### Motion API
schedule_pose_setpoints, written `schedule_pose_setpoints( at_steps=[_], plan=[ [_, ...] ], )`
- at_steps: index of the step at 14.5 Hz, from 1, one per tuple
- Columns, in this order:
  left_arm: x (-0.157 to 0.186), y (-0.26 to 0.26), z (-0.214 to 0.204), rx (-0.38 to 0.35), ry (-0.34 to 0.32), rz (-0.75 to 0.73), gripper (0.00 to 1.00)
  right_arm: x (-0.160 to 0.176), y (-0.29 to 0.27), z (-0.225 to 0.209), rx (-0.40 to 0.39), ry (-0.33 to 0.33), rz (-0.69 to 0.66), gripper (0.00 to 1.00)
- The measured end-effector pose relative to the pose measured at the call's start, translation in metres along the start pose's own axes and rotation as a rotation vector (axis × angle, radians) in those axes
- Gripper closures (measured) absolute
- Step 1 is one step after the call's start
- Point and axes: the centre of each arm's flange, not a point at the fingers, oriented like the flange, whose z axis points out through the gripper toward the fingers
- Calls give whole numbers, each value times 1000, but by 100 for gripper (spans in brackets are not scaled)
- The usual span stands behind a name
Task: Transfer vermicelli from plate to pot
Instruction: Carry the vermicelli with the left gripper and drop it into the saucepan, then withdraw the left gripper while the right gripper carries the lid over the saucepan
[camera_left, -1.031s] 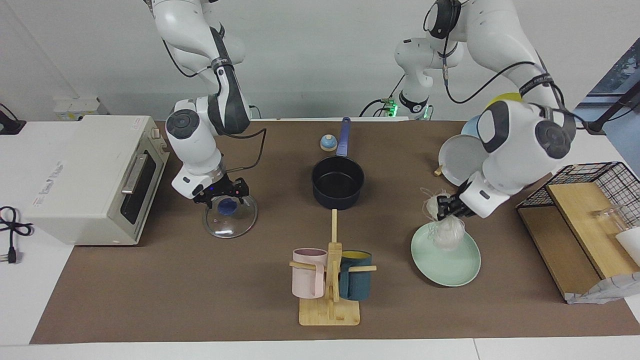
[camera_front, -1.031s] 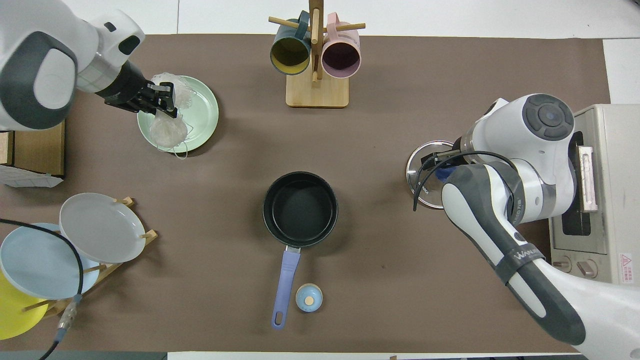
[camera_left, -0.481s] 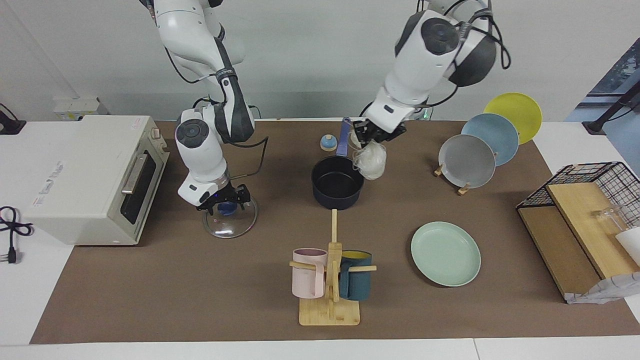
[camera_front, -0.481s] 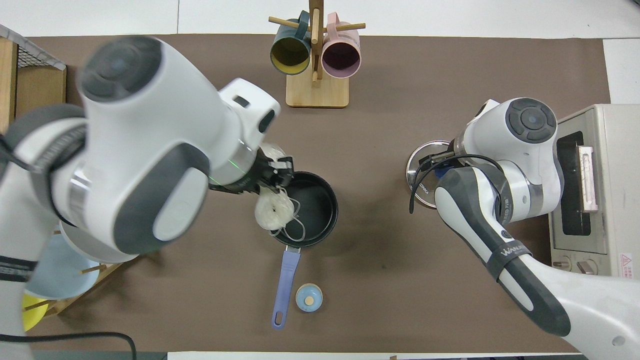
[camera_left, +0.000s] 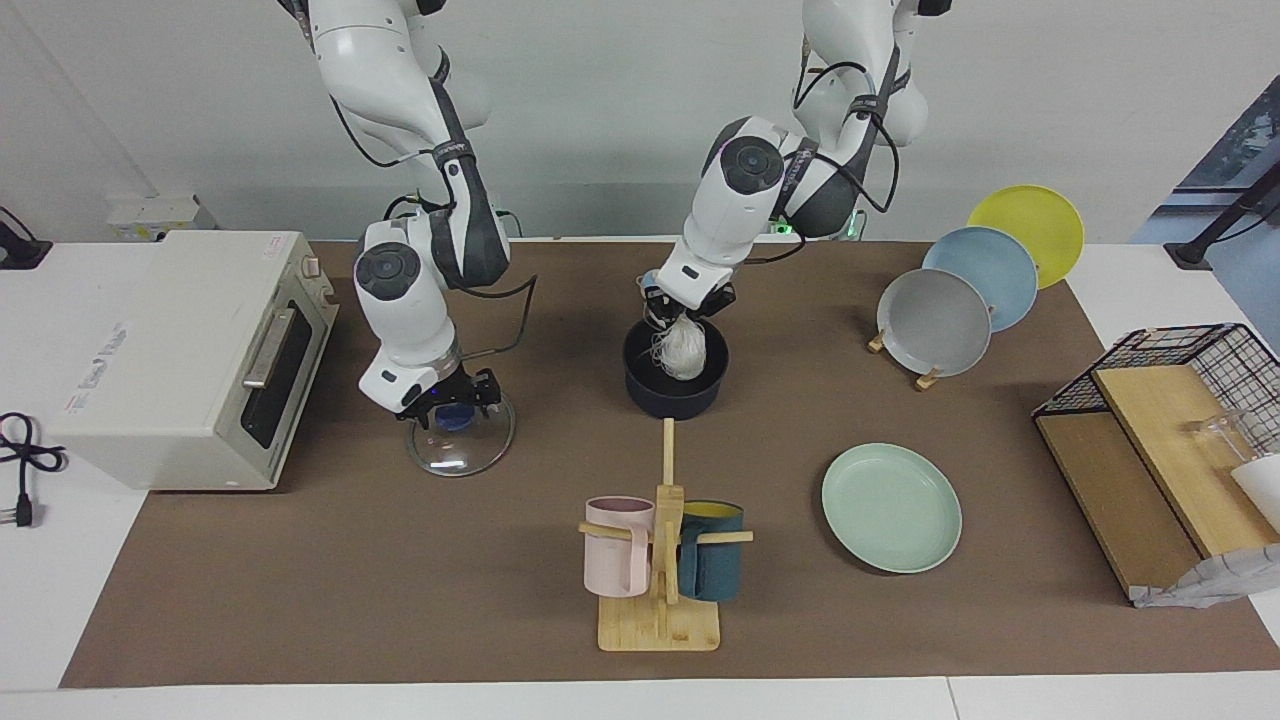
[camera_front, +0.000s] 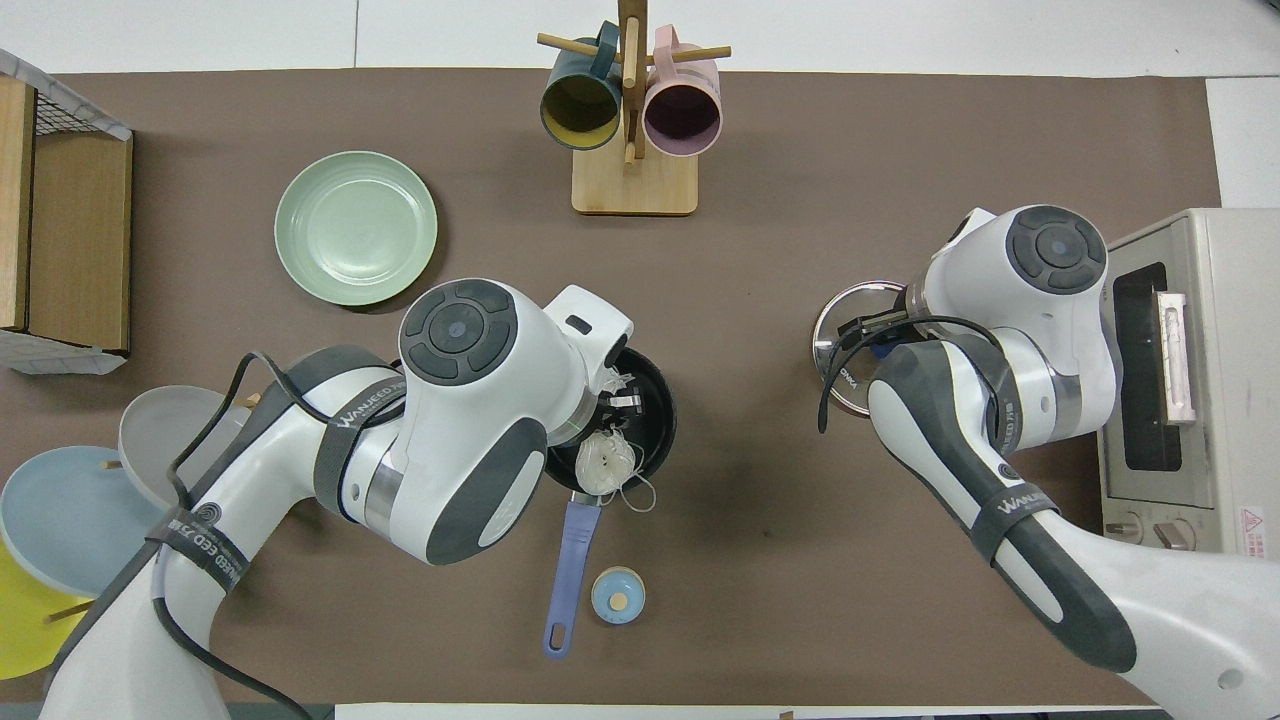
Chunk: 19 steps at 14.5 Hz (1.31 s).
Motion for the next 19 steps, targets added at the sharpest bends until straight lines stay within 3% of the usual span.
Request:
schedule_pose_setpoints(
  at_steps=[1,3,4,8,11,15,19],
  plan=[
    [3,-3,9,-3,7,7,75,0,0,0,0,-1,0,10],
    [10,-5,28,-8,17,28,75,-1,0,1,0,-2,0,15],
    [13,-6,37,-8,18,33,75,-1,0,1,0,-3,1,26],
    [20,-7,55,-6,15,79,74,-1,1,1,-1,-3,1,34],
    [24,-9,43,-7,18,105,47,0,1,-1,-1,-2,1,34],
    [63,-55,-58,17,43,80,1,14,-1,-37,-2,-35,-1,34],
    [103,-154,-161,75,104,110,0,30,-37,-114,8,-52,24,34]
  ],
)
